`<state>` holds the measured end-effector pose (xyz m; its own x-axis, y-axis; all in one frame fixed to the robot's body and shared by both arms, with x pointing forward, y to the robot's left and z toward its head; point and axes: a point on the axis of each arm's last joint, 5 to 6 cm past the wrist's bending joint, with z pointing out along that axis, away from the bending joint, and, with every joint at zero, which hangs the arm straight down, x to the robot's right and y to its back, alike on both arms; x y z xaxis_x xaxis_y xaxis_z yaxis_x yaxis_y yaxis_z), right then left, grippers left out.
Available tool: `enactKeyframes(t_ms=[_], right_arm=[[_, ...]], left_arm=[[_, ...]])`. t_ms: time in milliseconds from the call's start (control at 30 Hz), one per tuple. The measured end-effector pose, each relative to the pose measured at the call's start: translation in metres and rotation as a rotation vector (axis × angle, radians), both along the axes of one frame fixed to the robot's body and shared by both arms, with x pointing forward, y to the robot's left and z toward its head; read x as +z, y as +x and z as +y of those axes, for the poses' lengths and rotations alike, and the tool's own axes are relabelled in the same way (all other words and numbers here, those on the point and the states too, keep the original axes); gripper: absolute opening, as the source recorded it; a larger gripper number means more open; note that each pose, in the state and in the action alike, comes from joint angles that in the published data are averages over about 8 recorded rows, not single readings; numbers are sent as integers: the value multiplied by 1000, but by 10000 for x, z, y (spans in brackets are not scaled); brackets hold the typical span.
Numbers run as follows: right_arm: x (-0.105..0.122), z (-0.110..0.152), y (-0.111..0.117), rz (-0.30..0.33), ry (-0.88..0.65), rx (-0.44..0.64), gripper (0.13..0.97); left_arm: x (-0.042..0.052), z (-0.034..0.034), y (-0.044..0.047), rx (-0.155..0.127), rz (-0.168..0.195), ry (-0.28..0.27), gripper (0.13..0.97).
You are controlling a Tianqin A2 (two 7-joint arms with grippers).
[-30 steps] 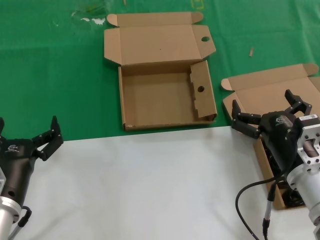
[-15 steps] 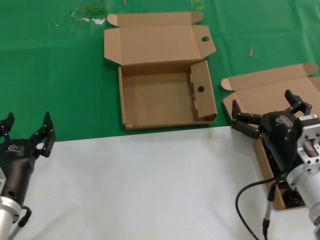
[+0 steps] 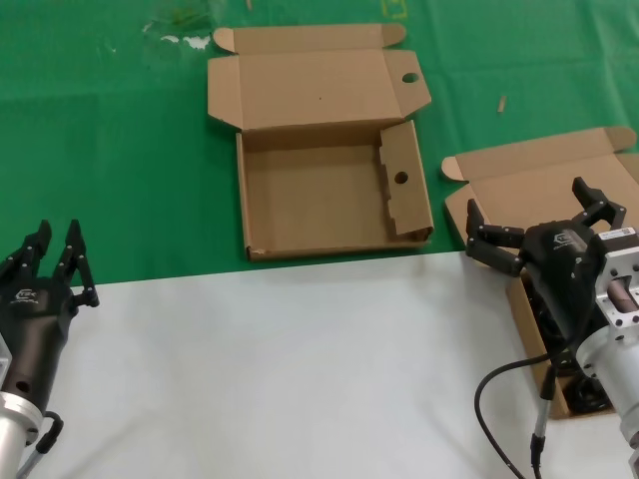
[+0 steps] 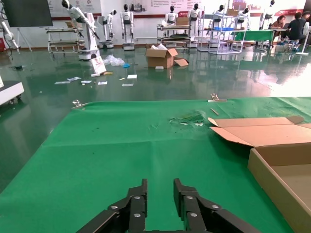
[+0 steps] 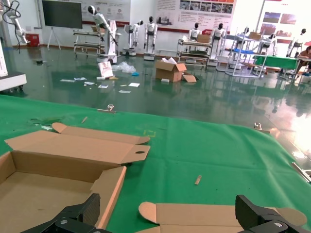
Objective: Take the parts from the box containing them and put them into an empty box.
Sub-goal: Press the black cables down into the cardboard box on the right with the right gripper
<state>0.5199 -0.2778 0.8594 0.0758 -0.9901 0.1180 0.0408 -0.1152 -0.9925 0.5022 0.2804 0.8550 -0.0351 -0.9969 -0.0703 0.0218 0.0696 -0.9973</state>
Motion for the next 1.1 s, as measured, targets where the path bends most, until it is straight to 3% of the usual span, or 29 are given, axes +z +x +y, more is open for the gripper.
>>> enactKeyframes(t_ms=[100,333,567,800,1100], right_arm=[[8,-22,-5,-3,-4,0,966],[63,-128,-59,-7,-47,15,966],[214,-405,-183,28,-210,117,966],[548,-822,-271,124,-479,285,966],[876,-1208,-257,307,-810,504,966]], left_arm=[[0,0,0,0,0,0,257],[0,0,0,0,0,0,222],[0,0,0,0,0,1,162],[0,0,0,0,0,0,140],[0,0,0,0,0,0,140]])
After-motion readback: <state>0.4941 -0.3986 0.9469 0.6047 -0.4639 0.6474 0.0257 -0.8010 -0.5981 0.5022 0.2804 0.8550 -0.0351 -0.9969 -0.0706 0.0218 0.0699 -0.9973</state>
